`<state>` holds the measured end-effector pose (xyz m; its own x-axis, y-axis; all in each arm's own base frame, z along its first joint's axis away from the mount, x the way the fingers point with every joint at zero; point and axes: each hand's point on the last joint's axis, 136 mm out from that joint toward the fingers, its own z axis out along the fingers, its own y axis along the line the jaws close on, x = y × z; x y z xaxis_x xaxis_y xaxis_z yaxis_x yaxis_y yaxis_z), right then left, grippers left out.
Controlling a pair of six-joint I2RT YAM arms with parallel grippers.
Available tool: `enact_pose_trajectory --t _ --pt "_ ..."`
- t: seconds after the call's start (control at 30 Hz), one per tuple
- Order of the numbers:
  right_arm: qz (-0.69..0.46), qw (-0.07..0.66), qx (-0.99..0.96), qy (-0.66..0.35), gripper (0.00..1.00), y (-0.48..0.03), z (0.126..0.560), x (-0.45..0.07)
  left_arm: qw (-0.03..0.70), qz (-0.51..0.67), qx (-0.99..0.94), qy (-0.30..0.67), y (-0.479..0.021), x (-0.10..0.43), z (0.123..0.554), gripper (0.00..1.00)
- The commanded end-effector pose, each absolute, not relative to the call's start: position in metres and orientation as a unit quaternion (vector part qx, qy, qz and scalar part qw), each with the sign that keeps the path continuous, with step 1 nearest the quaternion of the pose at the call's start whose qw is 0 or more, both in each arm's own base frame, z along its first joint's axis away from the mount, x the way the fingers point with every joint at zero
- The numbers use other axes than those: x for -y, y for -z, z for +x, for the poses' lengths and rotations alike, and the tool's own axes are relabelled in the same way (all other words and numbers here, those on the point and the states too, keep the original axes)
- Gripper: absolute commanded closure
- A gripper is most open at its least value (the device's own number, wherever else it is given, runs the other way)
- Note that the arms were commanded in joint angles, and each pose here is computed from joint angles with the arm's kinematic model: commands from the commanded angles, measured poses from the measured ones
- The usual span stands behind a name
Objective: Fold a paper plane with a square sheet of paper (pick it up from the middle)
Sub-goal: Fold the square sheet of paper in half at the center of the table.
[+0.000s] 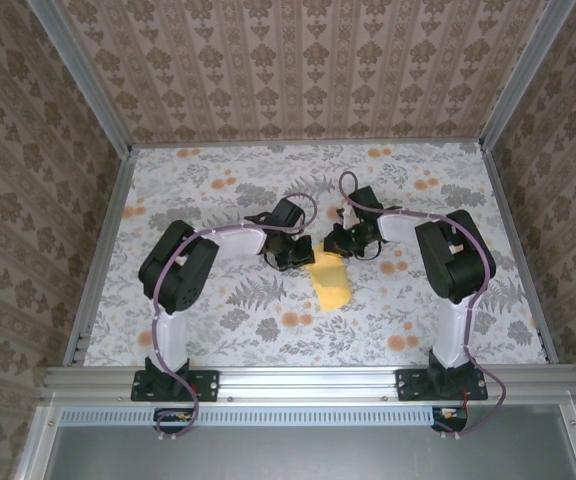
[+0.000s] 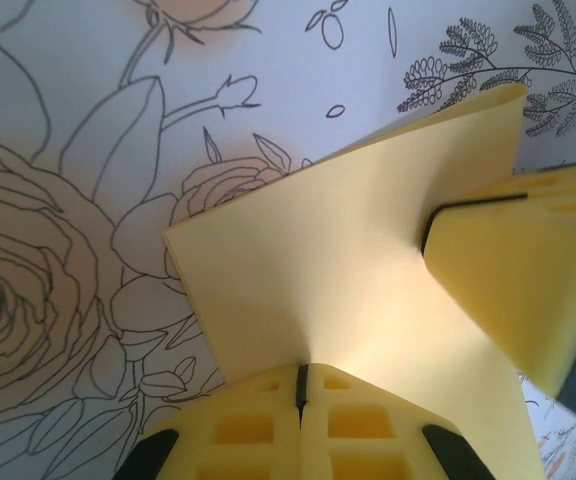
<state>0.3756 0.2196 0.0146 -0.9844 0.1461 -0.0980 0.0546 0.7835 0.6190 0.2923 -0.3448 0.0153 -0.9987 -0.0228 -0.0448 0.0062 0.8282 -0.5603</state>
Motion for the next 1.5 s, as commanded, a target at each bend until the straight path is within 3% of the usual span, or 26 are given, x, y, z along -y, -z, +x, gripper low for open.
enact_pose_trajectory --t 0.0,0.2,0.43,0.77,1.47 --pt "0.09 0.08 -0.957 -0.266 0.87 -0.001 0.387 -0.197 -0.089 -0.044 -0.984 0.146 0.065 0.284 0.232 0.95" --pt "0.159 0.114 -0.95 -0.245 0.88 -0.01 0.404 -0.162 -0.093 -0.047 -0.984 0.146 0.068 0.282 0.229 0.95" --pt "0.093 0.146 -0.934 -0.314 0.86 -0.064 0.393 -0.186 -0.091 -0.044 -0.984 0.148 0.067 0.284 0.23 0.95" --pt "0.041 0.027 -0.936 -0.35 0.86 -0.041 0.312 -0.219 -0.087 -0.043 -0.984 0.148 0.066 0.286 0.233 0.95" --pt "0.04 -0.025 -0.962 -0.27 0.86 -0.003 0.283 -0.19 -0.088 -0.046 -0.985 0.139 0.067 0.283 0.232 0.96"
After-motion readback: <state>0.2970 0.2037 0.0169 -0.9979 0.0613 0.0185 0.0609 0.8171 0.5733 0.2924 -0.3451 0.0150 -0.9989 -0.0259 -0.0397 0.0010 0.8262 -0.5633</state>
